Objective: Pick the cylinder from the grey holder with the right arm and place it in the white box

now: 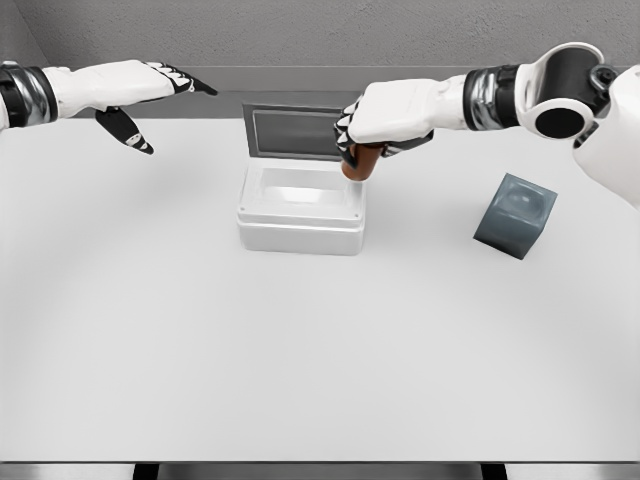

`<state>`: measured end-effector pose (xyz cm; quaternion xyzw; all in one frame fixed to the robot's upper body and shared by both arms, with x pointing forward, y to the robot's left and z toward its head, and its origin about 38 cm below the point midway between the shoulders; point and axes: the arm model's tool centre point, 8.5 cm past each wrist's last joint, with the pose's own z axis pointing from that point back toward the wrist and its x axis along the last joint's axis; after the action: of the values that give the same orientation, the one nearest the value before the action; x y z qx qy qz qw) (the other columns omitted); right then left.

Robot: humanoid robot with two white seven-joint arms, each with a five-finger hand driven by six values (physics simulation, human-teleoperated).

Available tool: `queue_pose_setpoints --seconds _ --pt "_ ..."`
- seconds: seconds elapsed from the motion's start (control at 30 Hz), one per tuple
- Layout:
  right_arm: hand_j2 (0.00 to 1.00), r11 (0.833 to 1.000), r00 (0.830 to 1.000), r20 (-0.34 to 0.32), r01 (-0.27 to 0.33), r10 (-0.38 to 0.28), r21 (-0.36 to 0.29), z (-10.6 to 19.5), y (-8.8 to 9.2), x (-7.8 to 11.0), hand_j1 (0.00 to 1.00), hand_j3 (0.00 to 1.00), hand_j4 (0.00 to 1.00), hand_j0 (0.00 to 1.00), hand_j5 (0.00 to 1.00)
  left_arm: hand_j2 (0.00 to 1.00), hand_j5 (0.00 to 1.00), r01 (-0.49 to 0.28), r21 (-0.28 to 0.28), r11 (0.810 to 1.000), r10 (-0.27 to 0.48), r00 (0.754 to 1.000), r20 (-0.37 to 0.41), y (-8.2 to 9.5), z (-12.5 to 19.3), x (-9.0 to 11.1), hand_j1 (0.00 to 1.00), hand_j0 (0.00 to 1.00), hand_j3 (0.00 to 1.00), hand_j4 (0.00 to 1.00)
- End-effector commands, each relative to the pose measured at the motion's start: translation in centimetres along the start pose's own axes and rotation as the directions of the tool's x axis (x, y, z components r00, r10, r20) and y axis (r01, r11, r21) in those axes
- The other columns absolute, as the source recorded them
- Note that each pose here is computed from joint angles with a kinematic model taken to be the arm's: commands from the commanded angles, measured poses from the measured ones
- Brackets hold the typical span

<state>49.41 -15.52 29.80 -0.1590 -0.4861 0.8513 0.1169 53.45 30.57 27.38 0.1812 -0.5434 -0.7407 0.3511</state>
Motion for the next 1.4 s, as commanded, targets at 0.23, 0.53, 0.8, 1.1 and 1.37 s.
queue_pose_setpoints --seconds 0.23,0.53,0.8,1.1,1.37 --pt "0.45 1.000 1.000 0.005 0.008 -0.008 -0.003 -1.3 -0.2 0.1 0.45 0.45 0.45 0.45 0.45 1.00 1.00 -0.006 0.007 1.000 0.006 1.000 -0.004 0.1 0.2 -0.1 1.00 1.00 1.00 1.00" --pt "1.00 1.000 1.000 0.010 -0.021 0.021 -0.001 -2.1 -0.8 0.5 1.00 1.00 1.00 1.00 1.00 1.00 1.00 -0.006 0.006 1.000 0.006 1.000 -0.006 0.0 0.4 -0.2 1.00 1.00 1.00 1.00" --pt "1.00 0.999 0.999 0.021 -0.044 0.044 -0.021 -1.7 -1.5 1.1 1.00 1.00 1.00 1.00 1.00 1.00 1.00 -0.007 0.008 1.000 0.007 1.000 -0.008 0.1 0.4 -0.3 1.00 1.00 1.00 1.00" --pt "1.00 0.987 0.993 -0.036 -0.118 0.115 -0.113 11.7 -2.5 3.4 1.00 1.00 1.00 1.00 1.00 1.00 1.00 -0.045 -0.016 0.999 0.044 0.998 -0.050 -0.4 -1.6 -1.3 1.00 1.00 1.00 1.00" --pt "1.00 0.953 0.990 -0.049 0.116 -0.135 -0.278 18.8 0.3 2.7 1.00 1.00 1.00 1.00 1.00 1.00 1.00 -0.037 -0.033 0.999 0.035 0.996 -0.078 -0.6 -2.4 -1.6 1.00 1.00 1.00 1.00"
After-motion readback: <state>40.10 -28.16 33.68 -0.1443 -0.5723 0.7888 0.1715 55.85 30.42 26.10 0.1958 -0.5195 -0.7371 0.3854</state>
